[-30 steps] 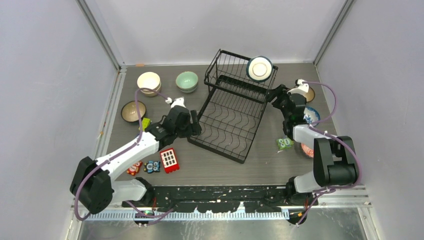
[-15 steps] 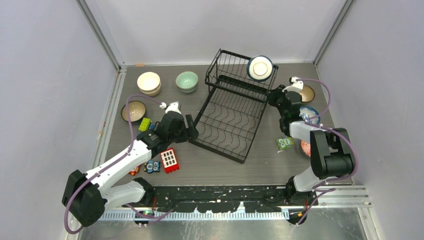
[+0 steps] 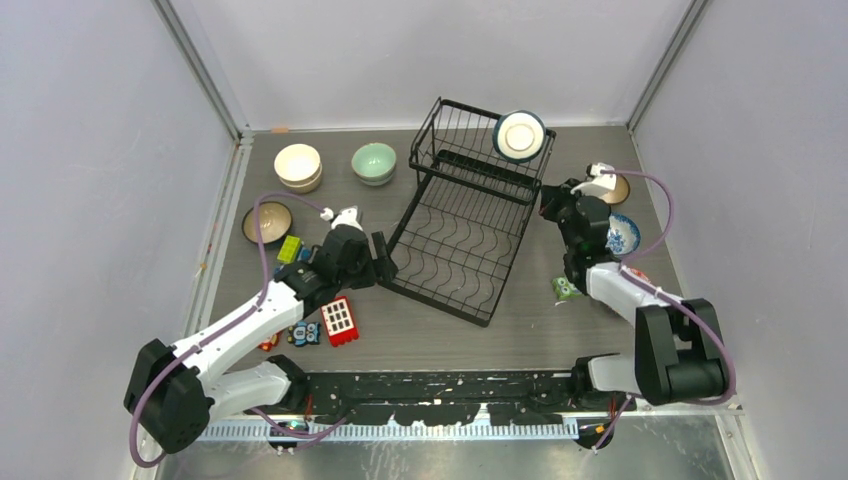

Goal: Unload the bowls from the dish rack
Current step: Adjust the dish rack at the center of the board.

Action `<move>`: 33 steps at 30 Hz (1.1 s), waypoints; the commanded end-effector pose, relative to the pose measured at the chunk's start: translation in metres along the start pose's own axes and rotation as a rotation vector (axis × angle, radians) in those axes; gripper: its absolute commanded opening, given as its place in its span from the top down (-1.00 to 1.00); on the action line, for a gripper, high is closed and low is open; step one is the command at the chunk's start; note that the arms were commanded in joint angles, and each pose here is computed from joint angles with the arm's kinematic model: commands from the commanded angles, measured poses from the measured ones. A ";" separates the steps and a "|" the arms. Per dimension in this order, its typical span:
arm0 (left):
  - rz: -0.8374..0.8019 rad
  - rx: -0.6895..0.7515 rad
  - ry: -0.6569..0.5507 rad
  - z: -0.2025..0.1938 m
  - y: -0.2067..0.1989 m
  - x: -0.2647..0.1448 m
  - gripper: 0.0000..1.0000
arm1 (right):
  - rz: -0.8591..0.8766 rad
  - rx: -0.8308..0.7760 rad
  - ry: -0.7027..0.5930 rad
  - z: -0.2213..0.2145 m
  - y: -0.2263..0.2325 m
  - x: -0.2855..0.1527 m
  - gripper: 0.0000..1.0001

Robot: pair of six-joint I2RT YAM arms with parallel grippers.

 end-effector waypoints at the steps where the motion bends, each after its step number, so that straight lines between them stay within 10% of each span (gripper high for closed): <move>1: 0.011 -0.051 0.015 -0.009 0.006 0.002 -0.54 | 0.000 0.040 -0.068 0.015 0.007 -0.017 0.98; 11: 0.084 -0.333 -0.107 -0.027 -0.015 -0.007 -0.99 | -0.152 0.168 -0.102 0.031 -0.003 -0.065 -0.06; 20: 0.427 -0.539 -0.025 -0.046 -0.039 -0.007 -0.98 | -0.338 0.261 -0.147 0.049 -0.020 -0.103 -0.16; 33: 0.524 -0.603 -0.014 -0.061 -0.048 0.017 -0.27 | -0.342 0.273 -0.153 0.063 -0.009 -0.127 -0.20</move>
Point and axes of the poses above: each gripper's point midway between its finger pads, its own x axis out along the fingers, its own y axis along the line the jaws close on, z = x × y, the point moved 4 cm from there along -x, back along the fingers, and after that the axes turned 5 degrees about x, right-handed, at the moved point
